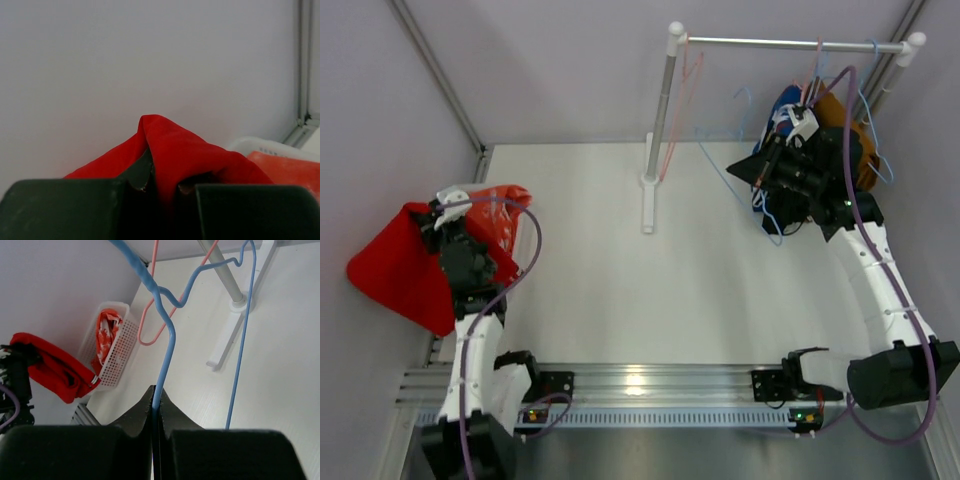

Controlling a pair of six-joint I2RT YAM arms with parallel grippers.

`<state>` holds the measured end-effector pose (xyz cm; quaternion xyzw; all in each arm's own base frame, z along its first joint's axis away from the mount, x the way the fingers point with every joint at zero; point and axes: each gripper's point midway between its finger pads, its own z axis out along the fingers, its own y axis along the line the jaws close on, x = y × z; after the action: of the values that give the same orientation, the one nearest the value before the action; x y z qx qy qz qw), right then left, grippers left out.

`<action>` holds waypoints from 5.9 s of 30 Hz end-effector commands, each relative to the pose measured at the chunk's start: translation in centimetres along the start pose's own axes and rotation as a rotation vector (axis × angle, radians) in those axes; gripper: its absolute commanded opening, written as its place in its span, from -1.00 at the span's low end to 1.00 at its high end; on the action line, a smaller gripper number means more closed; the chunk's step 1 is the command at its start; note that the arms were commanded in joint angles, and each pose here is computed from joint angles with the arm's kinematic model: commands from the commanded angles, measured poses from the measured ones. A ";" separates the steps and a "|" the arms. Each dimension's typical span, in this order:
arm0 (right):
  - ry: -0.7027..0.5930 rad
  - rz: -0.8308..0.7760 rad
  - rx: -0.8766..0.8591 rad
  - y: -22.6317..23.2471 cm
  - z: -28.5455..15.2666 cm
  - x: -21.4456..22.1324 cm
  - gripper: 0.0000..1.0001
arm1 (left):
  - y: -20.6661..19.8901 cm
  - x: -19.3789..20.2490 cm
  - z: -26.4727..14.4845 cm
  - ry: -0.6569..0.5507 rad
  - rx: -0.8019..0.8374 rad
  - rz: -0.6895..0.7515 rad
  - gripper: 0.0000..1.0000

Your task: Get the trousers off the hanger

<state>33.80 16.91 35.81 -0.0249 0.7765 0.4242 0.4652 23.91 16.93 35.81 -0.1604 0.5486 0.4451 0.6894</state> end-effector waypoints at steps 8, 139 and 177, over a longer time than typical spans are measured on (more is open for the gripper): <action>-0.033 -0.079 -0.012 1.6 -0.1 -2.2 -1.00 | -15.3 4.2 8.0 -0.064 0.277 -0.122 -1.00; -0.291 -0.062 0.408 -13.1 2.2 -17.5 0.03 | -15.0 -19.3 -0.7 0.120 0.949 -0.507 0.98; -0.499 -0.061 -0.170 3.4 -3.7 -22.7 -1.00 | -14.6 -20.2 -0.5 0.096 0.935 -0.508 0.98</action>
<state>48.61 7.37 43.73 0.1262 0.7081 0.4385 0.5389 35.60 0.00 47.67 0.0077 0.6878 -0.0361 0.7250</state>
